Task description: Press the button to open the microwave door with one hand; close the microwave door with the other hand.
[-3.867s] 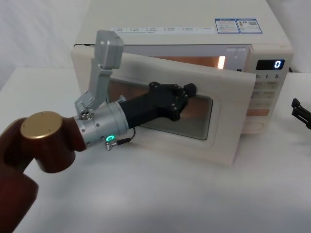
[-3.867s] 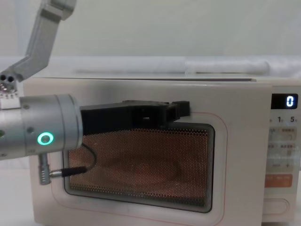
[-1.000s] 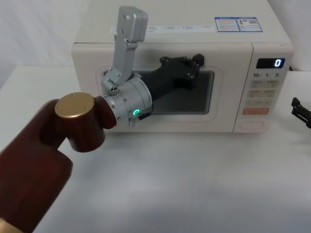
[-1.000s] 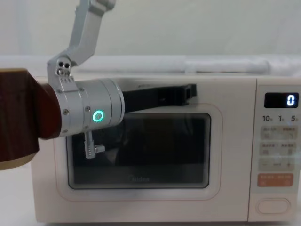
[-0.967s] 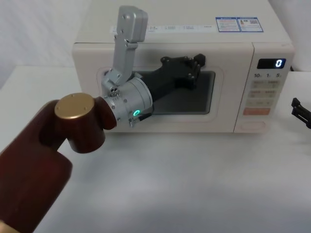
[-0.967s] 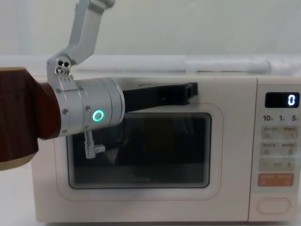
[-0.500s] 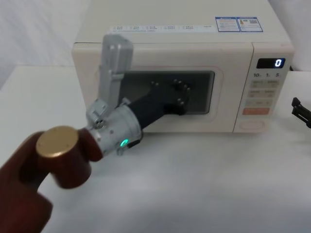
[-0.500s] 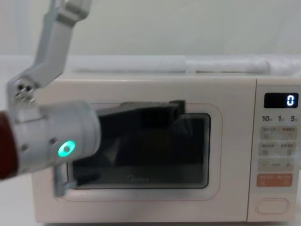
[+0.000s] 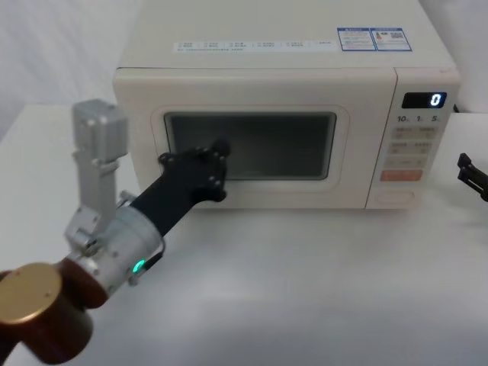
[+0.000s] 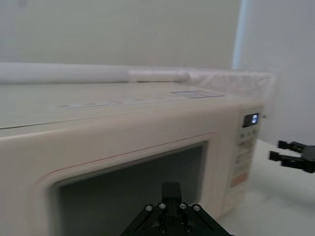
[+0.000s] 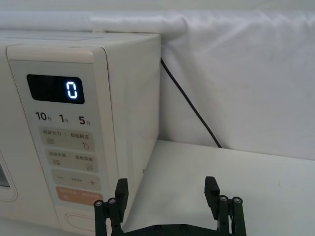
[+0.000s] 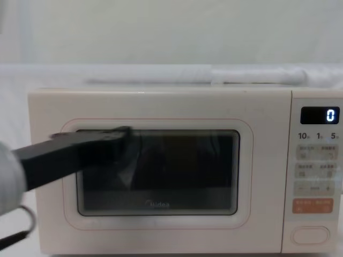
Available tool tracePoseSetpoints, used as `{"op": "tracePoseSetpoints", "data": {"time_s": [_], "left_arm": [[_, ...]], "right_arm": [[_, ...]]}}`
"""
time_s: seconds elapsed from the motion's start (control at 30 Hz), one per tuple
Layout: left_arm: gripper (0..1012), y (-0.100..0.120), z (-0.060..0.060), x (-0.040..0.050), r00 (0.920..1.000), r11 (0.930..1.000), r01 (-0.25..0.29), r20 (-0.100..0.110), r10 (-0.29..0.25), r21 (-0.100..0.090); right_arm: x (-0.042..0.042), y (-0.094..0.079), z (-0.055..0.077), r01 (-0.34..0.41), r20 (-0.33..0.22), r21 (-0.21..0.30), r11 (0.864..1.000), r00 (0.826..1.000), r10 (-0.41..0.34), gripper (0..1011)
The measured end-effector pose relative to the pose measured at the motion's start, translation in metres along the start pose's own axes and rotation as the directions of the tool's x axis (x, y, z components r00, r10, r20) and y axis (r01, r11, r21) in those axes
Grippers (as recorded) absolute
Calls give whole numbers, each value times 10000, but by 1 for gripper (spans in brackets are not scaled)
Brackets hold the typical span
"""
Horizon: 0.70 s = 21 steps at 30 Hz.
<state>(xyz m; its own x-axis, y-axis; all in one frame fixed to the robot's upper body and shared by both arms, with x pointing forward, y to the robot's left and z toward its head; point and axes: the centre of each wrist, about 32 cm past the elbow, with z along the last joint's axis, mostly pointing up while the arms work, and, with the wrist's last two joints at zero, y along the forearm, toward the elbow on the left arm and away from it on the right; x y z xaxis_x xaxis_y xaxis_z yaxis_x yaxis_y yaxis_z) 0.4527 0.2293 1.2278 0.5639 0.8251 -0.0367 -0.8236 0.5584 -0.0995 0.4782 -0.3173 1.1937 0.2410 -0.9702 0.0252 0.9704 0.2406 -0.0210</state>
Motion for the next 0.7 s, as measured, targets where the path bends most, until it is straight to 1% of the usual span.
{"op": "tracePoseSetpoints", "data": {"time_s": [0.17,0.2,0.3,0.33,0.4,0.43,0.5,0.53,0.6,0.63,0.7], "left_arm": [[0,188,11,65,9980,9980,-624,114,624,-57],[0,248,16,88,9958,9958,-905,155,907,-122],[0,335,12,113,9904,9904,-1365,201,1369,-213],[0,385,3,122,9861,9860,-1644,209,1650,-269],[0,441,-7,131,9795,9793,-1993,216,2001,-338],[0,495,-23,134,9717,9713,-2342,217,2352,-415],[0,541,-41,140,9639,9633,-2644,191,2655,-465],[0,585,-60,144,9549,9539,-2953,156,2965,-534],[0,626,-83,151,9450,9437,-3257,107,3268,-580],[0,661,-101,159,9354,9337,-3524,80,3536,-639],[0,685,-116,166,9277,9257,-3720,65,3733,-682]], "right_arm": [[0,0,0,0,-1,0,10000,10000,0,1002],[0,0,0,0,-1,0,10000,10000,0,1002],[0,0,0,0,-1,0,10000,10000,0,1002],[0,0,0,0,0,0,10000,10000,0,1002],[0,0,0,0,-1,0,10000,10000,0,1002],[0,0,0,0,-1,0,10000,10000,0,1002],[0,0,0,0,0,-1,10000,10000,0,1002],[0,0,0,0,0,0,10000,10000,0,1002],[0,0,0,0,-1,0,10000,10000,0,1002],[0,0,0,0,-1,-1,10000,10000,0,1002],[0,0,0,0,-1,0,10000,10000,0,1002]]}}
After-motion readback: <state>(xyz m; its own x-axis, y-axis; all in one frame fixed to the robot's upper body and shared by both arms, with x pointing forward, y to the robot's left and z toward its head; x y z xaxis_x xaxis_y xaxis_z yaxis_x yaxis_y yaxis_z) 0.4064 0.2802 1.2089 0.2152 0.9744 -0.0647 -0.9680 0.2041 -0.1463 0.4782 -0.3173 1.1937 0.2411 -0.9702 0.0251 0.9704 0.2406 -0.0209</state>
